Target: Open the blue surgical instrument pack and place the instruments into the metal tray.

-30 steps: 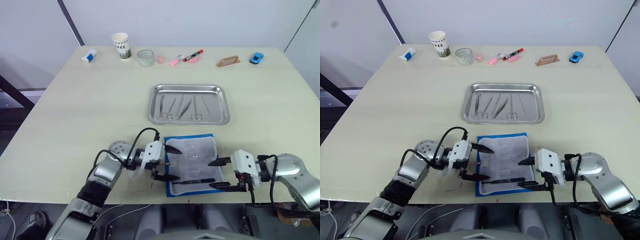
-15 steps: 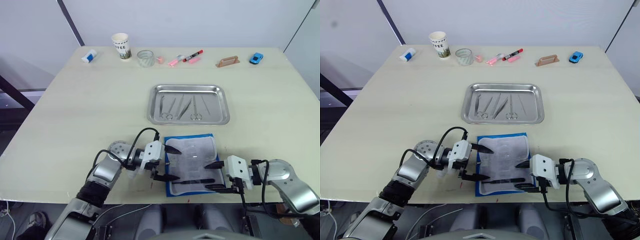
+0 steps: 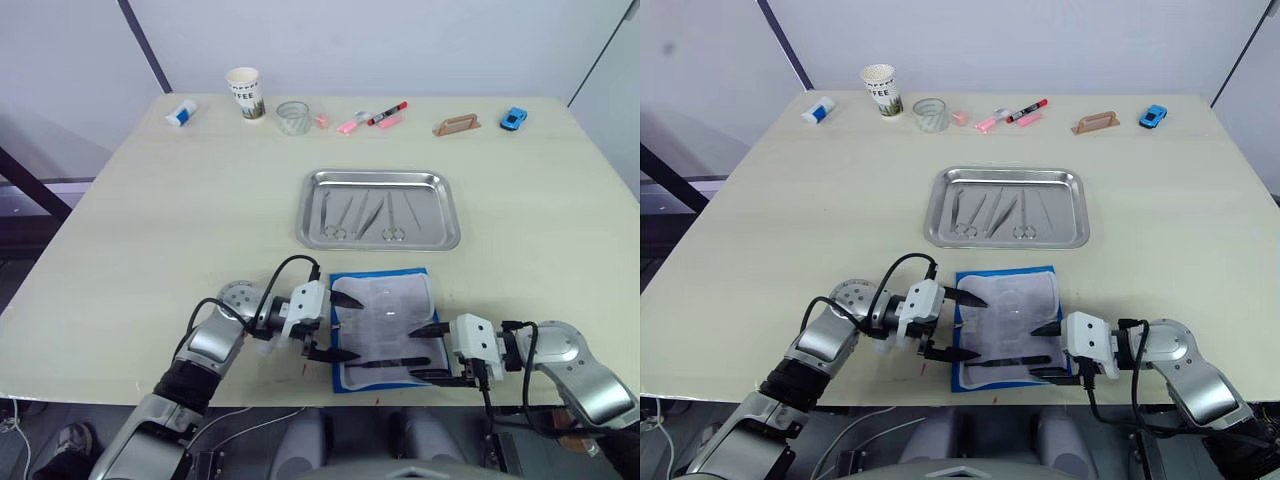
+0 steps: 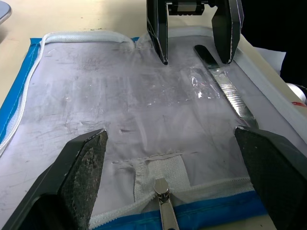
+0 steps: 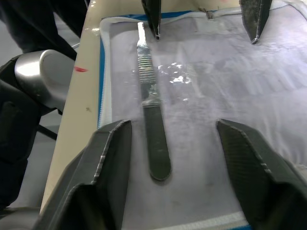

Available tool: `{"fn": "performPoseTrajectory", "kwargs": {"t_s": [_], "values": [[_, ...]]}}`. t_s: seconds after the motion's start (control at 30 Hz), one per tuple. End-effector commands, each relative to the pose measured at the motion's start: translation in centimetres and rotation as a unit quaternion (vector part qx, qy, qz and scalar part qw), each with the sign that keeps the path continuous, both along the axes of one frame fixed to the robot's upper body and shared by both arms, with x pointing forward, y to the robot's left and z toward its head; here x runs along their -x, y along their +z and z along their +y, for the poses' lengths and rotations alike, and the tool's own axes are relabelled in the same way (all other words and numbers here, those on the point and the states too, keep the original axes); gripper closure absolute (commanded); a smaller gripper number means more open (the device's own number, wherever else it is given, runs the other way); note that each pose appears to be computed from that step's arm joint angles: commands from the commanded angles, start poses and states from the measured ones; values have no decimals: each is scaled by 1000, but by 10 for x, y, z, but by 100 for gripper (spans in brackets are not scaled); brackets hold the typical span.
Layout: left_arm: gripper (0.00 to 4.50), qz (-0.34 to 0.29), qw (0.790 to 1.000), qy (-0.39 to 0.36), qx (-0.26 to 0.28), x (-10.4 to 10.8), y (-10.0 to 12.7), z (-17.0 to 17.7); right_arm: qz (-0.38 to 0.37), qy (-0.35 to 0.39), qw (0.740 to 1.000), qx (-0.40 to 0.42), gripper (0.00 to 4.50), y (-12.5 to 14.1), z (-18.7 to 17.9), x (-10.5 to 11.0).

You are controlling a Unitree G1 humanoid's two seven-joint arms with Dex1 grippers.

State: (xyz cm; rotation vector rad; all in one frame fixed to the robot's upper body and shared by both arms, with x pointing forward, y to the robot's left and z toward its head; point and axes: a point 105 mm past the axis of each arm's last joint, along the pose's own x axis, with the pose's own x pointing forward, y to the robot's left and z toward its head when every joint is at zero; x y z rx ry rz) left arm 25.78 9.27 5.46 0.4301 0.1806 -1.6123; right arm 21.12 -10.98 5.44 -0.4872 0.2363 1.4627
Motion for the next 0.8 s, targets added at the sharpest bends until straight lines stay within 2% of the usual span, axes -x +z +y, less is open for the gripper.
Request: {"fn": "performPoseTrajectory", "kwargs": {"t_s": [0.03, 0.1, 0.13, 0.37, 0.8], "values": [[0, 46, 998, 12, -30, 8, -27, 10, 21, 1, 999, 43, 319, -20, -6, 6], [0, 45, 998, 12, -30, 8, -29, 11, 23, -6, 998, 51, 415, -22, -8, 5], [0, 45, 998, 13, -29, 8, -29, 12, 23, -9, 998, 51, 444, -22, -9, 3], [0, 45, 998, 13, -30, 8, -34, 13, 12, -15, 998, 52, 444, -19, -10, -2], [0, 44, 998, 14, -31, 7, -39, 12, -12, -17, 997, 76, 444, 14, -4, -6]]}}
